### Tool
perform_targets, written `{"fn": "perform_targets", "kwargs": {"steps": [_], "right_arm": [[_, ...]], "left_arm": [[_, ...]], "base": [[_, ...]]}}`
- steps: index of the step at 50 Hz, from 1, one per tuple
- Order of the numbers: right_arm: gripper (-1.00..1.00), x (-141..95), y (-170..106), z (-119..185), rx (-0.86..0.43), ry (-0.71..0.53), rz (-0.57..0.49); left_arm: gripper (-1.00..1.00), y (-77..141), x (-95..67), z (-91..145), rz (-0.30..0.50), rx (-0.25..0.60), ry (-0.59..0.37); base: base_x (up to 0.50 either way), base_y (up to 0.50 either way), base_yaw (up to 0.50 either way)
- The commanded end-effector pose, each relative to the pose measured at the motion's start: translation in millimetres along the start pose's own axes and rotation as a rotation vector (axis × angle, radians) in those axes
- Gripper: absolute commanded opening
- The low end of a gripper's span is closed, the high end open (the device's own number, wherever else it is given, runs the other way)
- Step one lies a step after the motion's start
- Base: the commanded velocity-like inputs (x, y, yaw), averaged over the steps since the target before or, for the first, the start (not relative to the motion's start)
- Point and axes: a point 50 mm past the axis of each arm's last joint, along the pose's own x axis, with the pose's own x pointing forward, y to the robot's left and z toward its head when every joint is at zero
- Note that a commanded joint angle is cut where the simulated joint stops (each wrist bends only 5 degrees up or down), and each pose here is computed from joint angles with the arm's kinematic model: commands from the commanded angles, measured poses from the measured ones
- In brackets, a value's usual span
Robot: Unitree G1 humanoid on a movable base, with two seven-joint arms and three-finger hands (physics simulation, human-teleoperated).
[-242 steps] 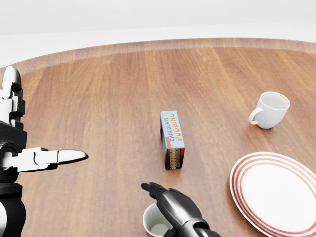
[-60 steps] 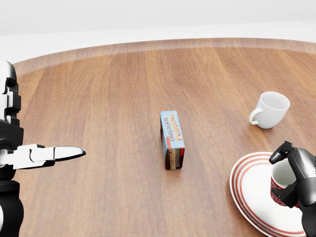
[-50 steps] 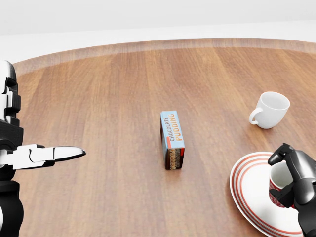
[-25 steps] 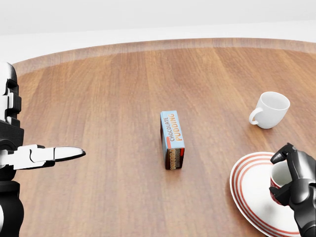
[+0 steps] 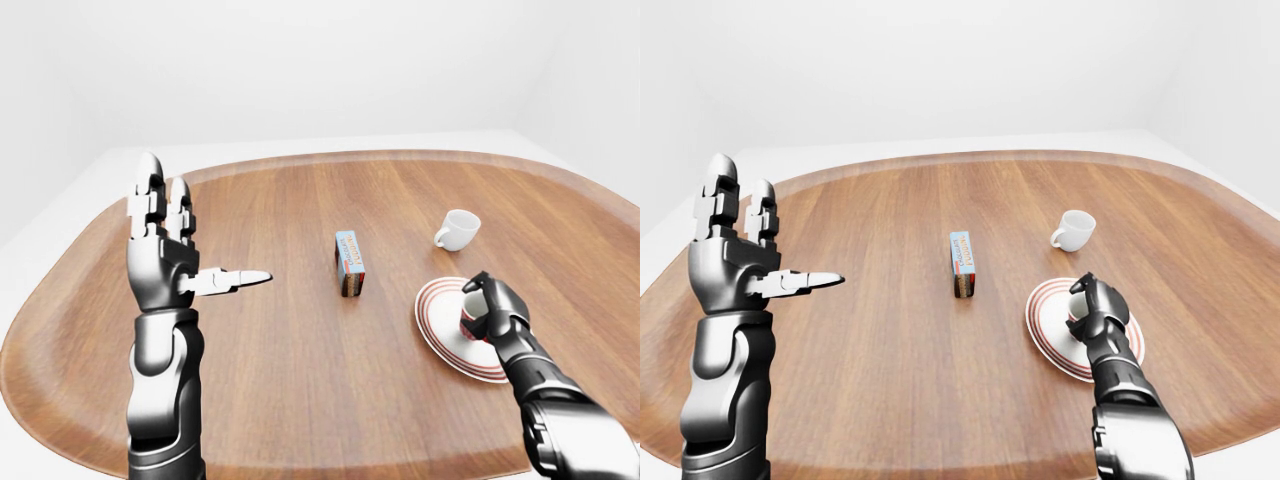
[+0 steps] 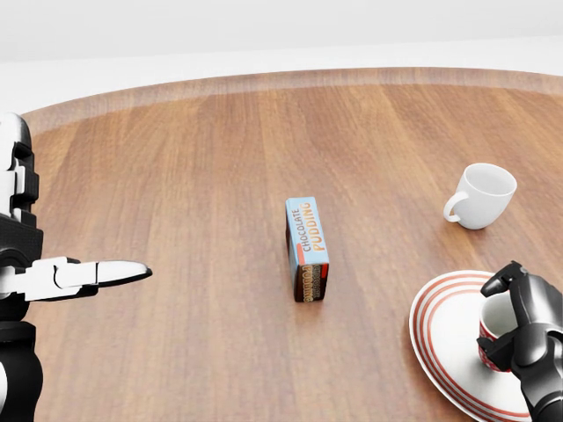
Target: Pick up the red mug and put it on the plate
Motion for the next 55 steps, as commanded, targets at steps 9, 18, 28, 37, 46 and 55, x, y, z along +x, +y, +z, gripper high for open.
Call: {"fn": "perform_targets", "kwargs": {"steps": [9, 18, 28, 37, 46, 55], "right_arm": [[-1.0, 1, -4, 0, 0.126, 0.028, -0.08], [1.0, 1, -5, 1, 0.12, 0.023, -0.078], [1.0, 0, -8, -2, 0.123, 0.027, -0.085], [1.0, -5, -7, -6, 0.137, 0.036, -0.083], [1.0, -8, -23, 25, 0.154, -0.109, -0.077], [1.0, -46, -61, 92, 0.121, -0.479, -0.078]], "left_arm": [[1.0, 1, 0.8, -1, 0.002, 0.001, 0.002], [1.0, 1, 2.6, -2, 0.005, 0.004, 0.005], [1.0, 2, 3.3, -5, 0.011, 0.008, 0.02], [1.0, 3, 4.1, -9, 0.018, 0.017, 0.033], [1.0, 3, 3.6, -6, 0.018, 0.017, 0.024], [1.0, 3, 3.3, -7, 0.018, 0.017, 0.028]], "base": [[0.0, 0.0, 0.0], [0.0, 0.0, 0.0], [0.0, 0.0, 0.0], [0.0, 0.0, 0.0], [0.0, 0.0, 0.0], [0.0, 0.0, 0.0]]}}
